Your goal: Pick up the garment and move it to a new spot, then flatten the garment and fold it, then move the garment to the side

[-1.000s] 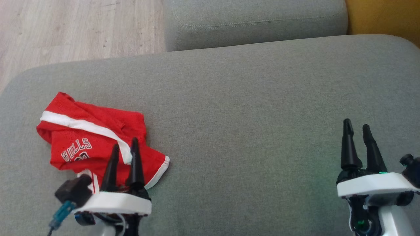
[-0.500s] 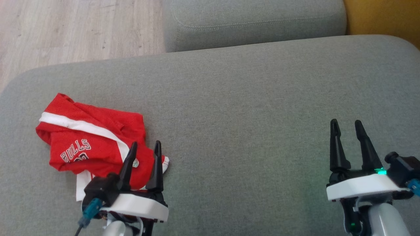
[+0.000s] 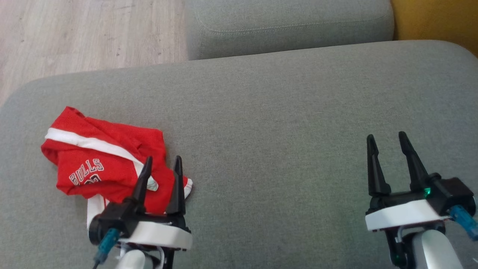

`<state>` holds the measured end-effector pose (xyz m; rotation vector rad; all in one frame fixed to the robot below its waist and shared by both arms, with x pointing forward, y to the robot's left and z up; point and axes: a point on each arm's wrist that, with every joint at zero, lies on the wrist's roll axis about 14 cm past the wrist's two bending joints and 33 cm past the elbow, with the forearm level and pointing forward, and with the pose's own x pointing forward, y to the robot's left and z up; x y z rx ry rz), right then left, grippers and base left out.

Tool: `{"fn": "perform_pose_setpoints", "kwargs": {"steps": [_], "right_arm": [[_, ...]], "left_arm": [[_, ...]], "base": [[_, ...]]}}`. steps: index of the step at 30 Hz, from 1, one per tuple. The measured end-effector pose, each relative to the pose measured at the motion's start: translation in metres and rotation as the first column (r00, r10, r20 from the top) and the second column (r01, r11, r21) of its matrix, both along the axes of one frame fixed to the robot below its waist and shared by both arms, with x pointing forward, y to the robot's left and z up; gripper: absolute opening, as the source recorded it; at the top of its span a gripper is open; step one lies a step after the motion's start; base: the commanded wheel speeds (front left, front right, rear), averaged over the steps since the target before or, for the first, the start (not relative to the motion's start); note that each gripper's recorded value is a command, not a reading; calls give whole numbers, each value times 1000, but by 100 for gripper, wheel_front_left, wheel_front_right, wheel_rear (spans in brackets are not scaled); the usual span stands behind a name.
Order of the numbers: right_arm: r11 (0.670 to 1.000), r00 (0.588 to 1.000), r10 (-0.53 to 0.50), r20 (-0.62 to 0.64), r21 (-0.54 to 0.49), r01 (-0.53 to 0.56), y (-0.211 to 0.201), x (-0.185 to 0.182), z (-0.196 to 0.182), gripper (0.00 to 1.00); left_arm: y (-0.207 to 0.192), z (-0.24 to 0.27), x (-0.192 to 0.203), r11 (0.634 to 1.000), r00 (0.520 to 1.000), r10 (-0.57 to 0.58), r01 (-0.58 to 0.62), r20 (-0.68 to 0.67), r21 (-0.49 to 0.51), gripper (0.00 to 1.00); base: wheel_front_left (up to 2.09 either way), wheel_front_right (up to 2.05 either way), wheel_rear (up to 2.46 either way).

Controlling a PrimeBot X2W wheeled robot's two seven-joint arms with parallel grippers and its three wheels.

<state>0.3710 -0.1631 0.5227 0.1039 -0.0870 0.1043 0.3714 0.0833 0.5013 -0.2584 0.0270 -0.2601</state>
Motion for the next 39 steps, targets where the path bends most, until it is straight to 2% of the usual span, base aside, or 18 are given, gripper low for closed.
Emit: {"fn": "perform_pose_setpoints", "kwargs": {"steps": [4,14,19,24,27,32,36,39], "right_arm": [[999,1000,16,15,-47,-16,5,0,2,100],[980,996,68,61,-189,-56,21,-1,10,100],[957,991,103,81,-280,-77,30,-3,13,100],[935,986,128,106,-344,-85,36,-5,18,100],[944,986,129,108,-319,-88,37,-5,19,100],[995,994,67,85,-73,-61,22,-4,13,100],[998,998,43,43,48,-45,16,-4,1,100],[996,999,37,9,77,-38,15,-8,-9,100]], "left_arm": [[5,11,2,1000,999,25,-25,42,-6,100],[1,20,-1,996,993,7,-17,118,88,100],[-13,13,-8,973,987,-66,32,147,228,100],[-21,-1,-15,931,983,-113,54,147,360,100],[-18,1,-12,952,987,-75,30,139,304,100],[1,4,-4,990,995,15,-29,98,137,100],[10,3,-1,998,997,47,-50,68,49,100],[10,-7,-4,999,999,40,-40,21,-16,100]], "base": [[0,0,0],[0,0,0],[0,0,0],[0,0,0],[0,0,0],[0,0,0],[0,0,0],[0,0,0]]}}
